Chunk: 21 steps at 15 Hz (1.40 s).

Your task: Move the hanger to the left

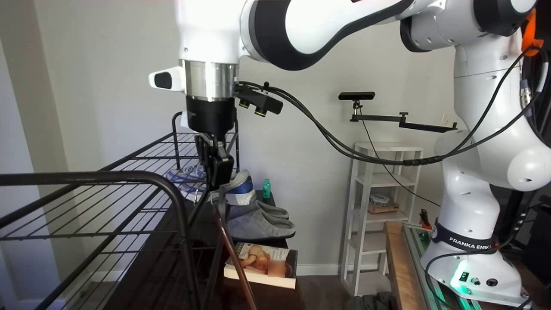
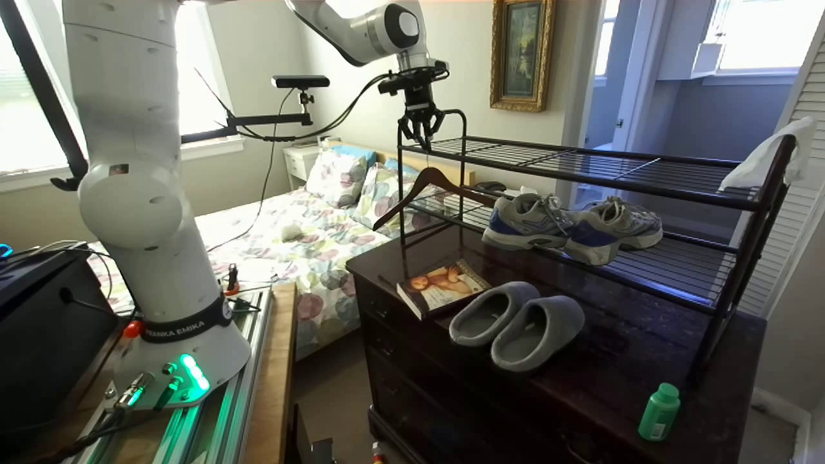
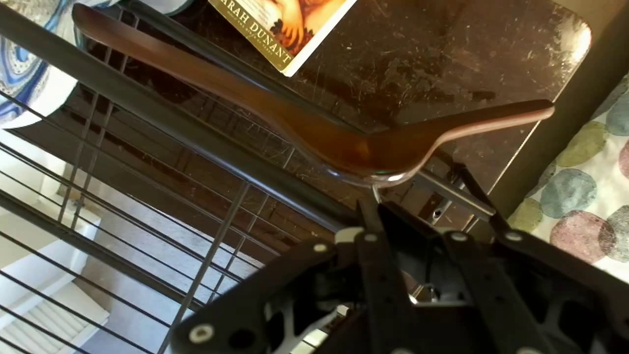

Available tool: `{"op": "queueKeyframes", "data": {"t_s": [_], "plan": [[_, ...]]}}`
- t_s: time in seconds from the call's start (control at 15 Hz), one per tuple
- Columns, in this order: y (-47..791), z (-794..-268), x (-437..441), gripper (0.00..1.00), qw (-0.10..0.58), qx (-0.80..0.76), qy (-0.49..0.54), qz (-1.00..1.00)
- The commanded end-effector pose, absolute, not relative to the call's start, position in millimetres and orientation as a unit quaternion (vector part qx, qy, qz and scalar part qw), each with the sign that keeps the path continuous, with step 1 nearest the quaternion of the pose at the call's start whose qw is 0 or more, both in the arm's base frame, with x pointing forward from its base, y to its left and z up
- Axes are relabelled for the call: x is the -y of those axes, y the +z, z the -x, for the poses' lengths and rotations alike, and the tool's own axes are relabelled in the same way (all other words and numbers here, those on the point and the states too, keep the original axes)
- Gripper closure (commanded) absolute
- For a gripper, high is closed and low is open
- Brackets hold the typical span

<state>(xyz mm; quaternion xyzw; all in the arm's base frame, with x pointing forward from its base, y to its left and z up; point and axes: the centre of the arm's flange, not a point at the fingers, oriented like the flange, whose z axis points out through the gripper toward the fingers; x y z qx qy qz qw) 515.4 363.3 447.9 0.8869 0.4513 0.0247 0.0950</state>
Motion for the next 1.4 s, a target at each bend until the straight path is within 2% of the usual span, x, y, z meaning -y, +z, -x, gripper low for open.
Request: {"op": "queueKeyframes", "data": {"t_s": [0.0,0.47,1.33], "plan": [[437.4,-518.2,-376.2,0.98,0.076,-0.475,0.048,-0.876],[427.2,-509.4,-369.5,0.98,0.067,-0.476,0.049,-0.875],[422.6,-446.7,-343.1,0.98,0.055,-0.449,0.168,-0.876]]}}
